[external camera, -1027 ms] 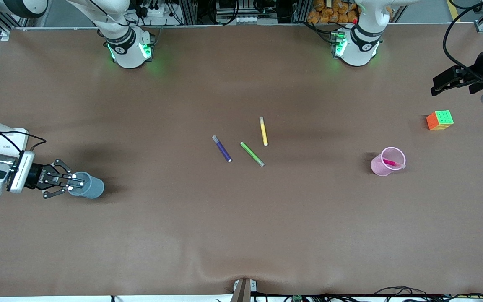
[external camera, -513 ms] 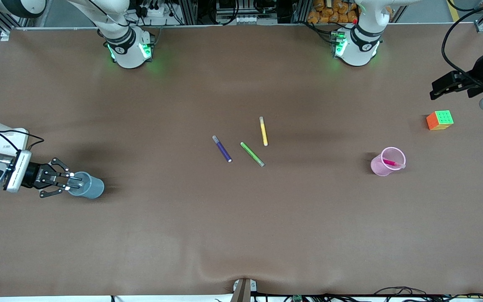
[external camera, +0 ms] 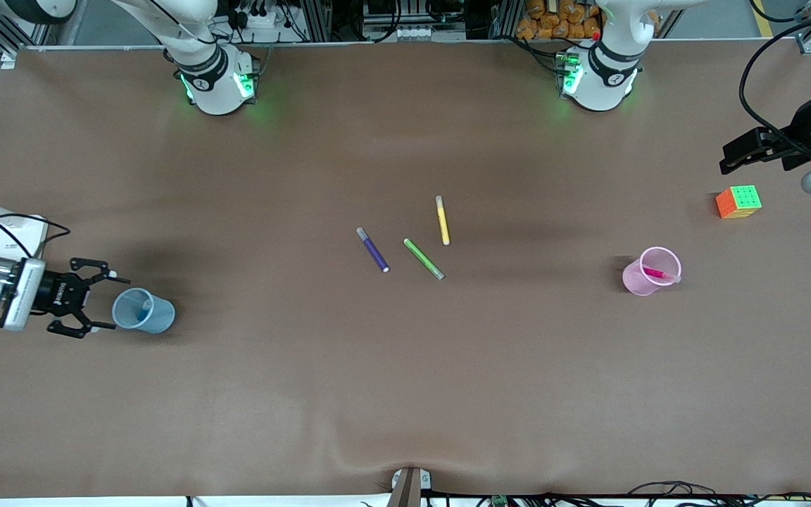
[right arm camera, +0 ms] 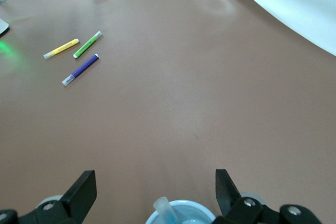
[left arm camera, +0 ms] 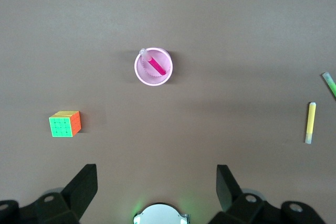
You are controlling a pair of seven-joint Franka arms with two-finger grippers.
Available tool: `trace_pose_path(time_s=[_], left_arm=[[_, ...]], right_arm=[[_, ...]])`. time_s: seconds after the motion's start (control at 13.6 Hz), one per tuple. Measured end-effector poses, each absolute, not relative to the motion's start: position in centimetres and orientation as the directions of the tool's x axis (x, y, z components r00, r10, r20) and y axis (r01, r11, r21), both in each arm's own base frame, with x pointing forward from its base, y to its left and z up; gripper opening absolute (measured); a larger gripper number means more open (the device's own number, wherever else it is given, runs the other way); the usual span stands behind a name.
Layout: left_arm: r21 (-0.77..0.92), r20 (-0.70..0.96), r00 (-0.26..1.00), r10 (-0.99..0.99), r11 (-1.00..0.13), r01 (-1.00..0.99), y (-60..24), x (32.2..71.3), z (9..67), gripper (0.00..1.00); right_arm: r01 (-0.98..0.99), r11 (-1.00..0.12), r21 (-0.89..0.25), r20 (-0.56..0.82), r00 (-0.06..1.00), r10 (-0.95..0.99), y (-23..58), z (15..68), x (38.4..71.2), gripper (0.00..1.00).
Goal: Place pink and blue markers in matching cups
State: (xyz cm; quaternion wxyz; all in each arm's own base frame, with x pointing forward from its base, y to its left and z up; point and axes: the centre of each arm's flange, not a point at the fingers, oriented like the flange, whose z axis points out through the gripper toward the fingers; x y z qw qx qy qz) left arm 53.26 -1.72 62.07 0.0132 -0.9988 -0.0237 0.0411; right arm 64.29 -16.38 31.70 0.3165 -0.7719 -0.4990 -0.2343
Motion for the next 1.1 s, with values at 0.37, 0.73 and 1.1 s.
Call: trace_pose_path(time_s=[0.37,0.73,1.1], left_arm=[[-0.028,-0.065,0.997,0.049,-0.998,0.047,-1.7,53.0,62.9,1.00],[-0.027,-0.059,0.997,0.049,-0.998,0.048,-1.7,52.9,63.2,1.00],[-0.027,-0.058,0.997,0.053,-0.998,0.052,-1.5,53.0,63.2,1.00]], right_arm=[[0.877,-0.382,-0.293,0.575,0.480,0.662,-12.7,39.5,64.6,1.00],[0.832,-0.457,-0.314,0.474,0.554,0.684,-10.2,42.9,64.3,1.00],[0.785,-0.543,-0.298,0.369,0.620,0.693,-6.8,47.8,63.3,1.00]])
